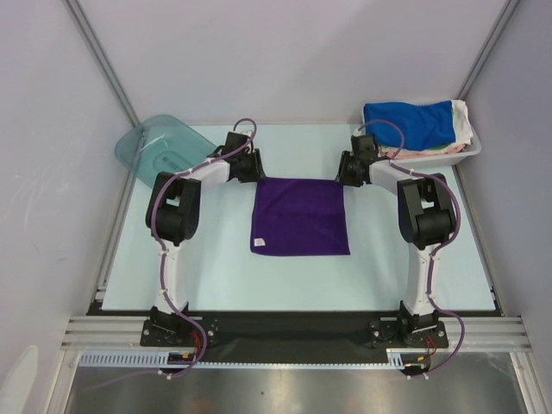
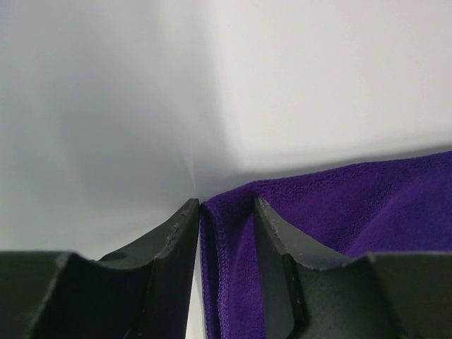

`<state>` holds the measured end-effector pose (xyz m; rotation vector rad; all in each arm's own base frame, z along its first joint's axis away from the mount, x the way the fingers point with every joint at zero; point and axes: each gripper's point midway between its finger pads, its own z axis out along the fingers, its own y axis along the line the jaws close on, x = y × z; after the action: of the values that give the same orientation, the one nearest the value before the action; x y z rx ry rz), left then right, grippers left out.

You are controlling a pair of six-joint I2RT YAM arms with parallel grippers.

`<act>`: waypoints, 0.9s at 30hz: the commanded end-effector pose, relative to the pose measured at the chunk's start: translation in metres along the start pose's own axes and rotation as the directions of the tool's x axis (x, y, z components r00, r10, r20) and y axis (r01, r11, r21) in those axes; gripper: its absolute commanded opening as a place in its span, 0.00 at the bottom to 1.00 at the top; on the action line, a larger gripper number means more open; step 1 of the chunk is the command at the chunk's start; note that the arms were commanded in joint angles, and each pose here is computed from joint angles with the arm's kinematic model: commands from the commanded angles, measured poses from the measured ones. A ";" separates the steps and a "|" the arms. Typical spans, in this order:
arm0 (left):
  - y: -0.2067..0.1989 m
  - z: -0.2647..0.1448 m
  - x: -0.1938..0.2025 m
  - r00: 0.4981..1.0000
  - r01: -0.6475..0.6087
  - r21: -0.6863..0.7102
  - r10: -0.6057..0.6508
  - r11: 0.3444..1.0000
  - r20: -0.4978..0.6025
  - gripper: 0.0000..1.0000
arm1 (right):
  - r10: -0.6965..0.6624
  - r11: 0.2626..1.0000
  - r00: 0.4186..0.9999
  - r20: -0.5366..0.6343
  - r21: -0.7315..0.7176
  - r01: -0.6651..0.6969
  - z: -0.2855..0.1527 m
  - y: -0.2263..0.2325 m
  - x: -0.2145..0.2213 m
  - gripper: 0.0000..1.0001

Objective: Fold and stack the towels
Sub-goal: Fold the towel

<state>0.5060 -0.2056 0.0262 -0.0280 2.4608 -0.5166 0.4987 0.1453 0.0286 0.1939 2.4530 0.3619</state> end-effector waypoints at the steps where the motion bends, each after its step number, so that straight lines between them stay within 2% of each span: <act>1: 0.002 0.003 0.002 0.999 -0.024 0.010 0.024 1.000 -0.032 0.42 | -0.031 0.999 1.000 -0.006 0.037 0.031 0.003 -0.003 -0.002 0.40; 7: 0.000 0.007 0.006 0.998 -0.026 0.030 0.028 0.999 -0.049 0.35 | -0.049 0.997 0.999 -0.017 0.052 0.050 0.007 -0.003 -0.003 0.34; 10: -0.001 0.006 0.007 0.998 -0.028 0.041 0.031 0.999 -0.056 0.27 | -0.056 0.997 0.998 -0.012 0.049 0.057 0.006 -0.002 -0.006 0.27; 11: -0.003 0.006 0.006 0.998 -0.031 0.047 0.033 0.998 -0.053 0.19 | -0.058 0.997 0.998 -0.009 0.048 0.059 0.006 -0.001 -0.007 0.21; 13: -0.004 0.002 -0.002 0.999 -0.030 0.054 0.031 0.998 -0.031 0.13 | -0.068 0.997 0.998 -0.002 0.047 0.068 0.005 0.001 -0.012 0.16; 14: -0.004 0.000 -0.007 0.999 -0.028 0.059 0.029 0.998 -0.016 0.08 | -0.070 0.997 0.998 0.003 0.046 0.070 0.003 0.001 -0.015 0.10; 17: -0.006 -0.009 -0.029 0.998 -0.026 0.075 0.022 0.997 0.058 0.00 | -0.083 0.995 0.996 0.028 0.051 0.082 0.001 0.001 -0.026 0.00; 24: -0.012 -0.035 -0.081 0.971 -0.016 0.155 -0.021 0.988 0.239 0.00 | -0.071 0.997 0.987 0.145 0.031 0.067 -0.014 0.001 -0.065 0.00; 27: -0.025 -0.048 -0.103 0.949 -0.056 0.207 -0.013 0.977 0.316 0.00 | -0.073 0.997 0.975 0.208 0.039 0.066 -0.024 0.002 -0.082 0.00</act>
<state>0.5315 -0.1975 0.0483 -0.0277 2.3284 -0.6549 0.5196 0.1361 0.0394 0.1441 2.4198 0.2909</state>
